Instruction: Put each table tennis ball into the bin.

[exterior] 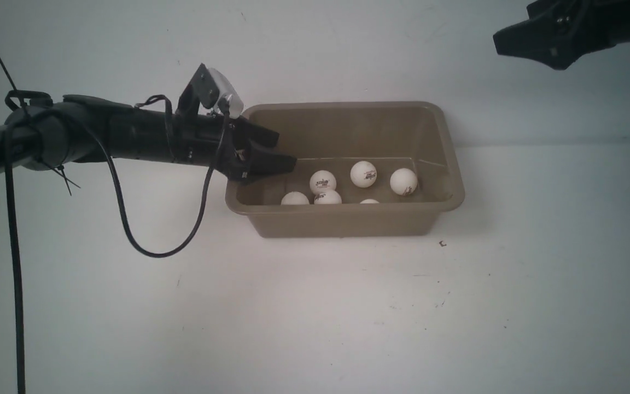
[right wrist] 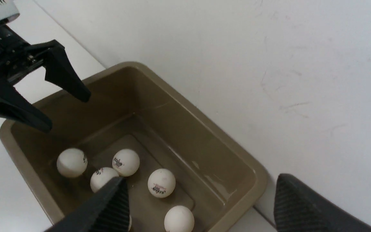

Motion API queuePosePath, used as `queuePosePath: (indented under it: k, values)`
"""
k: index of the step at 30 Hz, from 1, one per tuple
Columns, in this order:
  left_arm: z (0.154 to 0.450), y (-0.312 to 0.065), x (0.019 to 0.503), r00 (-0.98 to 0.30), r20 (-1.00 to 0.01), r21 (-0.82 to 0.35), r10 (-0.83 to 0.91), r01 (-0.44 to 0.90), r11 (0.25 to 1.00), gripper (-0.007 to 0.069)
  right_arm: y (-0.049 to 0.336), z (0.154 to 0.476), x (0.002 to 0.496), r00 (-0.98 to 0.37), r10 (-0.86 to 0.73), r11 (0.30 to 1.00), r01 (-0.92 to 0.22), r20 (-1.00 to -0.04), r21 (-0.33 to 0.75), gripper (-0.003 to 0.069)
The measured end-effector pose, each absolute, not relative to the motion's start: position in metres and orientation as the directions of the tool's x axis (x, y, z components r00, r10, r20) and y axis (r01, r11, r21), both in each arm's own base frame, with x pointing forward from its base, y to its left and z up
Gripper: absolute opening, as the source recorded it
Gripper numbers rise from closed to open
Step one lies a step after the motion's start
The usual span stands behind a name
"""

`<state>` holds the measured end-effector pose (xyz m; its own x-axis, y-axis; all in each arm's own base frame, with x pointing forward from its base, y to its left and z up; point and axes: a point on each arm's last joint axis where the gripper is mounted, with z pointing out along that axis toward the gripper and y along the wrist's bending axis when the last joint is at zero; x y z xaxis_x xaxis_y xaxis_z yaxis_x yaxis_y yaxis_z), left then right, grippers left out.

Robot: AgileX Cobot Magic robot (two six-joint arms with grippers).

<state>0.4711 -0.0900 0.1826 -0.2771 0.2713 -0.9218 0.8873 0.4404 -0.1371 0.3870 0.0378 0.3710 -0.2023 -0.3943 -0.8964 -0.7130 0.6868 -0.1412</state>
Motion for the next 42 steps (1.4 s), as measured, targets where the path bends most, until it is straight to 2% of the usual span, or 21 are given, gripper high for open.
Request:
queuePosePath:
  k: [2, 6, 9, 11, 12, 14, 19, 24, 27, 28, 32, 33, 37, 38, 39, 40, 41, 42]
  values:
    - [0.190, -0.093, 0.474, -0.262, -0.921, -0.091, 0.289, 0.865, 0.493, 0.0597, 0.039, 0.384, 0.380, -0.168, -0.384, 0.693, -0.702, -0.908, -0.164, 0.0546]
    - [0.212, -0.098, 0.473, -0.221, -0.929, -0.036, 0.298, 0.853, 0.520, 0.0584, 0.040, 0.404, 0.366, -0.107, -0.373, 0.688, -0.699, -0.922, -0.197, 0.0546]
    - [0.263, -0.093, 0.465, -0.148, -0.944, 0.054, 0.293, 0.812, 0.582, 0.0559, 0.041, 0.426, 0.348, -0.062, -0.360, 0.694, -0.685, -0.931, -0.222, 0.0546]
    - [0.286, -0.085, 0.460, -0.135, -0.950, 0.074, 0.281, 0.777, 0.625, 0.0551, 0.042, 0.435, 0.341, -0.055, -0.344, 0.702, -0.678, -0.937, -0.218, 0.0546]
    - [0.312, -0.073, 0.453, -0.133, -0.957, 0.078, 0.257, 0.736, 0.672, 0.0545, 0.042, 0.451, 0.324, -0.039, -0.324, 0.715, -0.664, -0.945, -0.217, 0.0546]
    - [0.329, -0.063, 0.446, -0.138, -0.961, 0.072, 0.238, 0.709, 0.702, 0.0541, 0.043, 0.461, 0.313, -0.022, -0.323, 0.721, -0.653, -0.946, -0.230, 0.0546]
    - [0.391, -0.032, 0.411, -0.129, -0.958, 0.130, 0.256, 0.602, 0.788, 0.0541, 0.037, 0.512, 0.232, 0.019, -0.354, 0.788, -0.532, -0.935, -0.309, 0.0546]
    - [0.424, -0.022, 0.384, -0.107, -0.956, 0.172, 0.272, 0.548, 0.819, 0.0541, 0.036, 0.537, 0.148, 0.013, -0.308, 0.845, -0.456, -0.951, -0.280, 0.0546]
    - [0.434, -0.022, 0.376, -0.092, -0.958, 0.181, 0.272, 0.541, 0.821, 0.0541, 0.037, 0.526, 0.096, -0.012, -0.328, 0.848, -0.443, -0.944, -0.289, 0.0546]
    - [0.435, -0.022, 0.375, -0.091, -0.958, 0.182, 0.272, 0.541, 0.821, 0.0541, 0.037, 0.524, 0.092, -0.019, -0.332, 0.849, -0.441, -0.943, -0.290, 0.0546]
    - [0.441, -0.023, 0.369, -0.078, -0.959, 0.190, 0.274, 0.543, 0.818, 0.0541, 0.035, 0.483, 0.037, 0.004, -0.312, 0.882, -0.371, -0.950, -0.292, 0.0546]
    - [0.442, -0.023, 0.368, -0.076, -0.959, 0.190, 0.273, 0.543, 0.818, 0.0541, 0.034, 0.462, 0.024, 0.025, -0.278, 0.900, -0.343, -0.960, -0.270, 0.0546]
    - [0.443, -0.025, 0.366, -0.078, -0.961, 0.180, 0.267, 0.561, 0.808, 0.0541, 0.031, 0.392, 0.015, -0.018, -0.210, 0.931, -0.309, -0.977, -0.195, 0.0546]
    - [0.443, -0.025, 0.366, -0.078, -0.960, 0.179, 0.267, 0.561, 0.808, 0.0541, 0.031, 0.385, 0.016, -0.030, -0.209, 0.932, -0.309, -0.977, -0.190, 0.0546]
    - [0.443, -0.025, 0.366, -0.078, -0.962, 0.173, 0.261, 0.564, 0.807, 0.0541, 0.030, 0.359, 0.020, -0.068, -0.202, 0.937, -0.303, -0.977, -0.172, 0.0546]
    - [0.443, -0.026, 0.365, -0.078, -0.963, 0.169, 0.257, 0.567, 0.806, 0.0541, 0.029, 0.345, 0.022, -0.089, -0.198, 0.940, -0.300, -0.976, -0.163, 0.0546]
    - [0.443, -0.026, 0.365, -0.078, -0.964, 0.167, 0.255, 0.568, 0.806, 0.0541, 0.029, 0.345, 0.022, -0.086, -0.196, 0.941, -0.298, -0.977, -0.163, 0.0546]
    - [0.443, -0.027, 0.365, -0.081, -0.965, 0.158, 0.250, 0.581, 0.799, 0.0541, 0.027, 0.325, 0.026, -0.102, -0.182, 0.948, -0.283, -0.978, -0.147, 0.0546]
